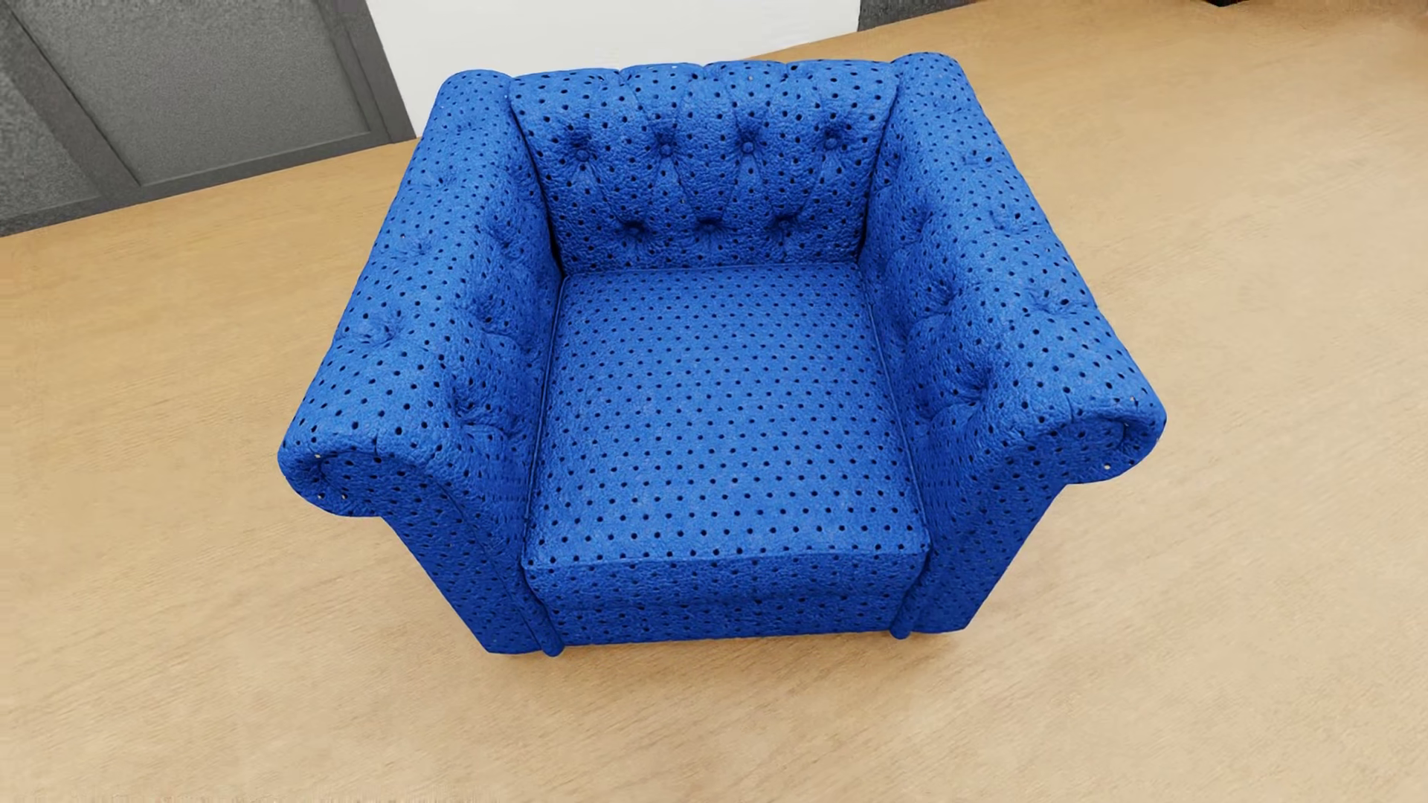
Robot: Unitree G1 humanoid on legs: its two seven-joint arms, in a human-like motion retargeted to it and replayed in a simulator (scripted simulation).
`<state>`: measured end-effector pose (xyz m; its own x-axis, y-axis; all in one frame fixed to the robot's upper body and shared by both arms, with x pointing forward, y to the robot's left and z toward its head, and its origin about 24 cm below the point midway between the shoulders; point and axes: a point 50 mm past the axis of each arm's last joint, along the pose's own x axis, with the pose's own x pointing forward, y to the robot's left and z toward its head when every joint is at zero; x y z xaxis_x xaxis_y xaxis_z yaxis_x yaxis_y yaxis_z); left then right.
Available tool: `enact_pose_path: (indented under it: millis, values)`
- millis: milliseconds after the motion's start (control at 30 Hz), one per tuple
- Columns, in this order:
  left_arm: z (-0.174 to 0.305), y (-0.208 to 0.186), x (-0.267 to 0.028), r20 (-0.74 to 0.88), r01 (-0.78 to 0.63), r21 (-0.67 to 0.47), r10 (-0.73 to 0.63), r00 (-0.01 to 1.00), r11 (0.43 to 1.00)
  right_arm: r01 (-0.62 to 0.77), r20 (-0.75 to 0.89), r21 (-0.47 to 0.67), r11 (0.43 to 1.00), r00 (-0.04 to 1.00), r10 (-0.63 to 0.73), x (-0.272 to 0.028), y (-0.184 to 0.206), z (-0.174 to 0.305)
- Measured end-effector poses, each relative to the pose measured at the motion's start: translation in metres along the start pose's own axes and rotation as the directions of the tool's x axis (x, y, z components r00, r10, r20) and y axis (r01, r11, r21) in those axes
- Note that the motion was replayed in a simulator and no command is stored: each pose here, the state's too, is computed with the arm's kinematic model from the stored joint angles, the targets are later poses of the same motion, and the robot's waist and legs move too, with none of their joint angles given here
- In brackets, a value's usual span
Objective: Approach the armchair
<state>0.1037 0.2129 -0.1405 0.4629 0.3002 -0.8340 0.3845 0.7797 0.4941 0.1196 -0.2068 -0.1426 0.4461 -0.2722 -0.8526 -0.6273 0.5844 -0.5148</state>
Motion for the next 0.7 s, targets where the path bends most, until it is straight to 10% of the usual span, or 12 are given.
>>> enact_pose_path:
  millis: [700]
  values:
    - [-0.028, -0.009, -0.008, -0.059, 0.039, 0.013, -0.038, 0.998, 0.999, -0.022, 0.079, -0.127, 0.992, 0.996, 0.033, 0.002, 0.003, 0.021]
